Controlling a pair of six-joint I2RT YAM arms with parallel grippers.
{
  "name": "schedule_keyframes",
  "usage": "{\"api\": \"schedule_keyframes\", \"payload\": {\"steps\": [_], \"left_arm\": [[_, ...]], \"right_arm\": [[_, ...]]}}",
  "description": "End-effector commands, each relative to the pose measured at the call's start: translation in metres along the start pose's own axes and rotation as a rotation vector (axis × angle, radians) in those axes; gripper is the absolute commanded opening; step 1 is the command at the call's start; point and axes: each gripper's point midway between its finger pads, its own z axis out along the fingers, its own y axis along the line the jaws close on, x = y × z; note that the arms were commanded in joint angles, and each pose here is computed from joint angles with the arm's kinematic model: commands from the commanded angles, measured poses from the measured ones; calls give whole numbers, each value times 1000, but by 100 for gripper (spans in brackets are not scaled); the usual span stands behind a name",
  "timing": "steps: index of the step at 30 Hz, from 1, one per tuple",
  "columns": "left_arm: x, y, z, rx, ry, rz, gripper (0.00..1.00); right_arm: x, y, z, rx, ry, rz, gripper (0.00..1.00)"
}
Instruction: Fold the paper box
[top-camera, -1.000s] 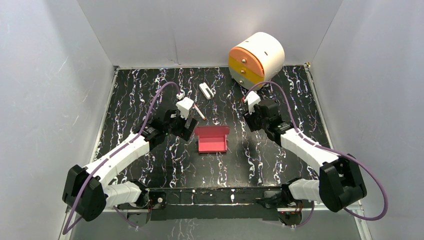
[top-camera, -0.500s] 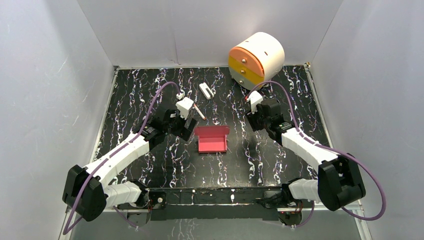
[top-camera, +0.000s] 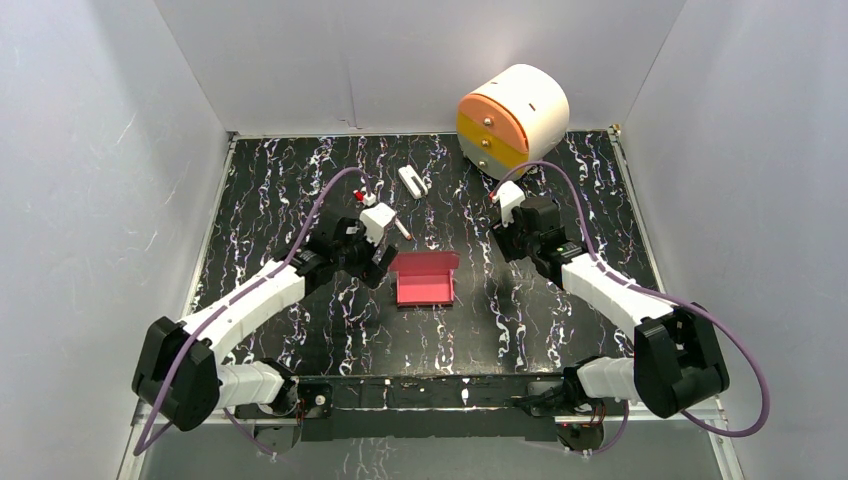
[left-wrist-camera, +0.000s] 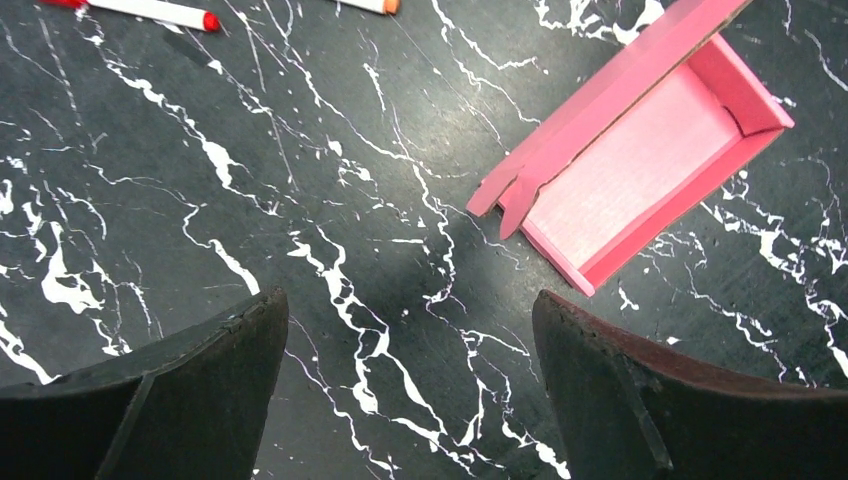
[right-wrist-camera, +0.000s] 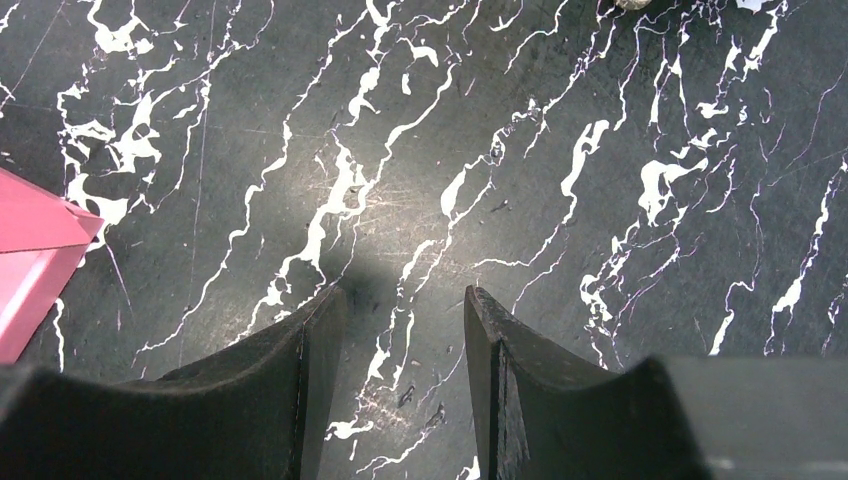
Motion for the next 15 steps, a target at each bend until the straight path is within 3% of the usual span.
{"api": "schedule_keyframes", "payload": {"steps": [1,8,15], "left_arm": [[-9,-4,-2,42,-7,29,88],[-17,-4,10,67,8,22,87],[-19,-12,22,140,36,24,77]], "right_arm": [[-33,-9,1,19,-81,8,55],[-23,-5,2,11,-60,6,55],[-28,1,-2,-1,-79,-5,55]]}}
